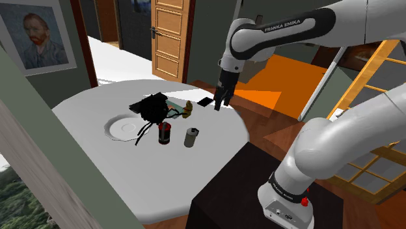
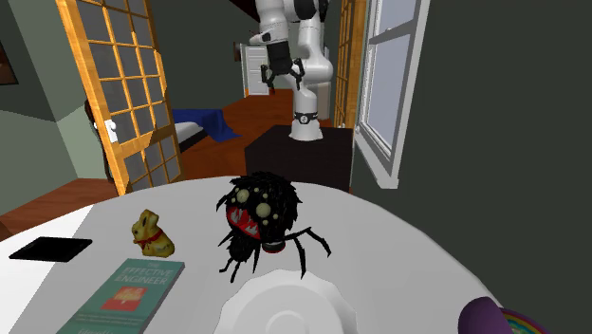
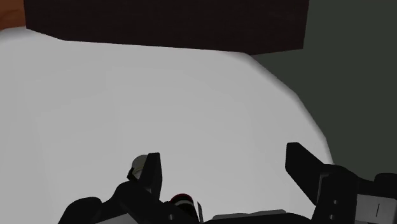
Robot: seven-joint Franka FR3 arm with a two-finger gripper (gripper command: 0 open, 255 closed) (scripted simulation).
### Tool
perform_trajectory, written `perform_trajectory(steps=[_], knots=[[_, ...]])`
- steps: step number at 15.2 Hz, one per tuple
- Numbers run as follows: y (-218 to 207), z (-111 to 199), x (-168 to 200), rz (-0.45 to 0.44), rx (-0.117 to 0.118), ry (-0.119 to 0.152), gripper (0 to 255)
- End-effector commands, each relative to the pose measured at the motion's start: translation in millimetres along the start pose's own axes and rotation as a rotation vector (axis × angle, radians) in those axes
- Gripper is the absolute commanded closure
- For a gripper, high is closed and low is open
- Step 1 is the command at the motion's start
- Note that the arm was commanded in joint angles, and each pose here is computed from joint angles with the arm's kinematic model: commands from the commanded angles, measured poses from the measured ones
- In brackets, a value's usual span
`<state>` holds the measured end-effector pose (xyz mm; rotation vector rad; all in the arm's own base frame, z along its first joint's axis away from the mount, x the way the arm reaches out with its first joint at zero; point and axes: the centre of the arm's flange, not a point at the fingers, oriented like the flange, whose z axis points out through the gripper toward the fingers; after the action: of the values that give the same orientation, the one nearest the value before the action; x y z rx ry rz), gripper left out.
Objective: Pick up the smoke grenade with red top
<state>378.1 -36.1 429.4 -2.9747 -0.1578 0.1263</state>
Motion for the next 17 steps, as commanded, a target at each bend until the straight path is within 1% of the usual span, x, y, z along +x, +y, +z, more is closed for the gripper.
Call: perform_trajectory(steps=[1, 9, 17], knots=[[9.9, 20.0, 16.6, -0.031, 0.003, 0.012, 0], [38.5, 85.8, 89.3, -0.151, 0.02, 0.052, 0], [57.0, 149.0, 167.4, -0.27, 0.037, 0.092, 0]])
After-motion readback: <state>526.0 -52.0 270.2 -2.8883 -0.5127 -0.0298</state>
